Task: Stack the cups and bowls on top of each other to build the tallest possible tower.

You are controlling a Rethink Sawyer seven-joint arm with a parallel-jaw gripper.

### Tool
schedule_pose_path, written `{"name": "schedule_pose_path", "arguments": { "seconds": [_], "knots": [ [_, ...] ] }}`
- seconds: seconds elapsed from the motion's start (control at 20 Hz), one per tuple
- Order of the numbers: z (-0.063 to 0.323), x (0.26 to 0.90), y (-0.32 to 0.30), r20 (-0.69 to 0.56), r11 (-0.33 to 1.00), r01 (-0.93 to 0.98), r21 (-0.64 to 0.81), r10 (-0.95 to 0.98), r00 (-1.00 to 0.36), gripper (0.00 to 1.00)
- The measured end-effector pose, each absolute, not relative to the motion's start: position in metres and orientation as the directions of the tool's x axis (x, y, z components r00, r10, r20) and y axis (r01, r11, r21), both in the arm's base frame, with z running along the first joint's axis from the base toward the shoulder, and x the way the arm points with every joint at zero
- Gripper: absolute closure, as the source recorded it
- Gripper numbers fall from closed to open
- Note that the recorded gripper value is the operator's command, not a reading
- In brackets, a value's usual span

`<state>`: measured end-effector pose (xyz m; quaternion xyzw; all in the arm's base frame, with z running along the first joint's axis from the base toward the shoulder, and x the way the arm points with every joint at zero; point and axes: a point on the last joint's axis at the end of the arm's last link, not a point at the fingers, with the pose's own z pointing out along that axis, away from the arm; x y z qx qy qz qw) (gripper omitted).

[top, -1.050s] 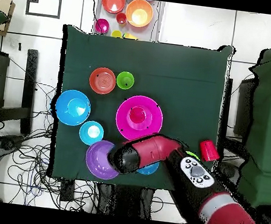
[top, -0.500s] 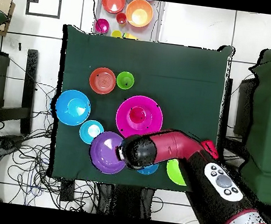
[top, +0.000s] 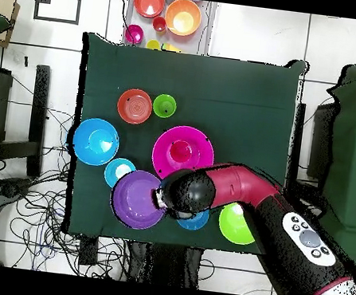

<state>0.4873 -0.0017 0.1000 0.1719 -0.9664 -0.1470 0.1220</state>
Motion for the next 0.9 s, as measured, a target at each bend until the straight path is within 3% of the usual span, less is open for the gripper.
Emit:
{"name": "schedule_pose_path", "arguments": {
  "seconds": [0.55,0.9],
  "knots": [
    [0.131,0.546,-0.022,0.185,0.870,-0.339,0.358,-0.422,-0.888,1.00],
    [0.136,0.602,-0.037,0.115,0.838,-0.390,0.382,-0.462,-0.879,1.00]
  ]
}}
